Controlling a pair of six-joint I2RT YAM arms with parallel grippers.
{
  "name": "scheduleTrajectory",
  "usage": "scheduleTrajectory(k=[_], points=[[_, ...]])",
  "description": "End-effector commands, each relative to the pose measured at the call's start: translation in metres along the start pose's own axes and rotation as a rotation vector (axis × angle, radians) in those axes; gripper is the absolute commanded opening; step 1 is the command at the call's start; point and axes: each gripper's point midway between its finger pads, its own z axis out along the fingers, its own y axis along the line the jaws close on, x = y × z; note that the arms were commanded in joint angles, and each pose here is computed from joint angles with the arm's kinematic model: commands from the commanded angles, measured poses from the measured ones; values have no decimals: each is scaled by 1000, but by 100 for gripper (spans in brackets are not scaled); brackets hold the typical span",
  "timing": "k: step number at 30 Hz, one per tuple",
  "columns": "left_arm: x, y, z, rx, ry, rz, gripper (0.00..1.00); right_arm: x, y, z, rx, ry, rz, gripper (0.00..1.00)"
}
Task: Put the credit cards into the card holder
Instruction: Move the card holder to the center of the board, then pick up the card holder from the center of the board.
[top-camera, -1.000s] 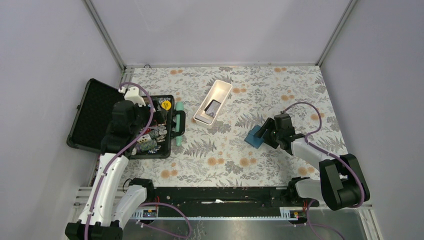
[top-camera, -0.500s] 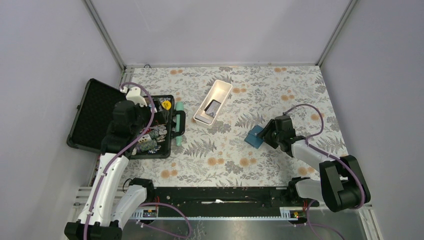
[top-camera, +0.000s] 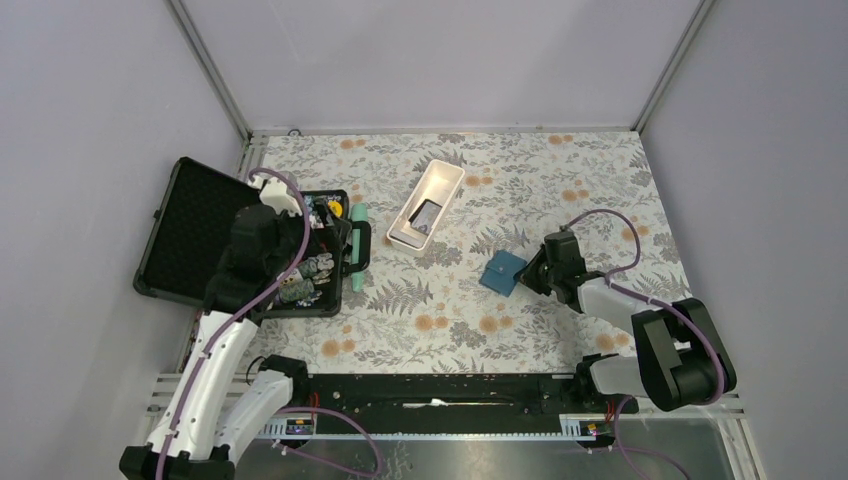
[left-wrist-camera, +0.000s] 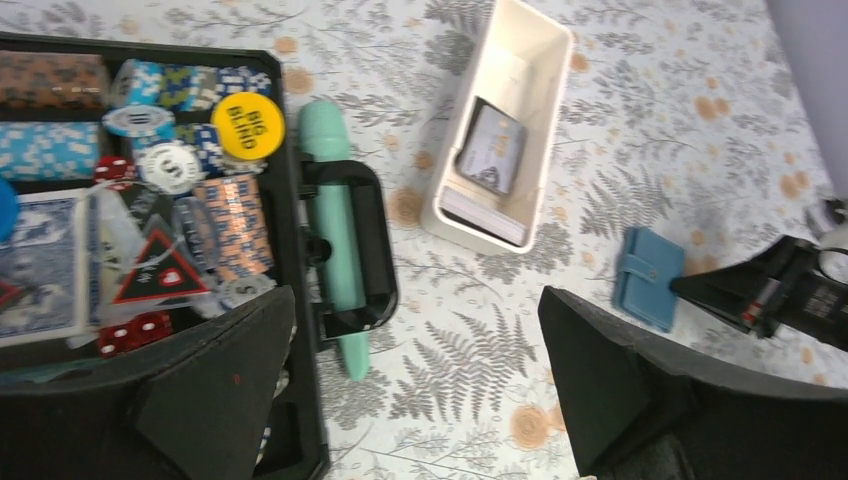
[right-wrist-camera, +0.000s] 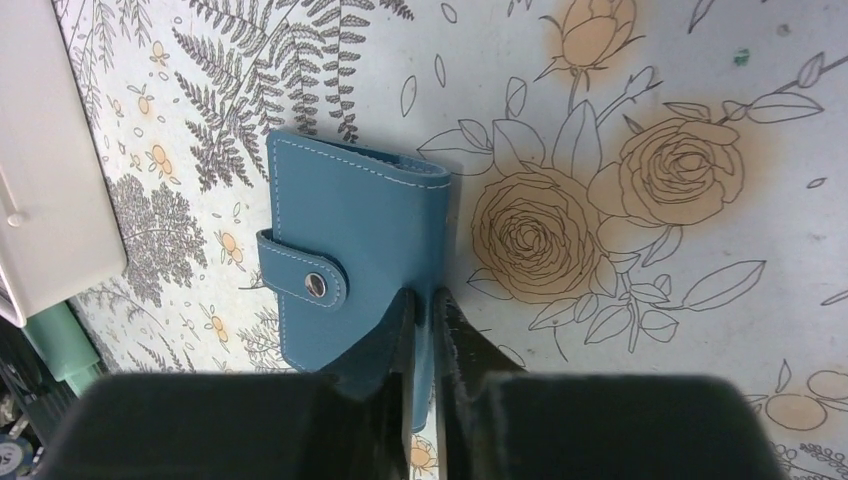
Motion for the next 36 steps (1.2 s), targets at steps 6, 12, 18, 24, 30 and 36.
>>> scheduleTrajectory(k=[6, 12, 18, 24, 30, 36], points=[[20, -64, 12, 208, 7, -101, 99, 29, -5, -2, -6, 88, -36, 0], [46, -117, 21, 354, 99, -122, 99, 21, 23, -22, -147, 38, -29, 0], [57, -161, 23, 516, 153, -198, 99, 16, 54, -37, -341, -2, -29, 0], [57, -180, 24, 586, 163, -257, 99, 8, 77, -53, -457, -34, -54, 0], [56, -189, 24, 628, 164, -277, 99, 0, 98, -77, -576, -77, -71, 0], [55, -198, 19, 692, 170, -289, 99, -12, 125, -118, -738, -146, -72, 0]])
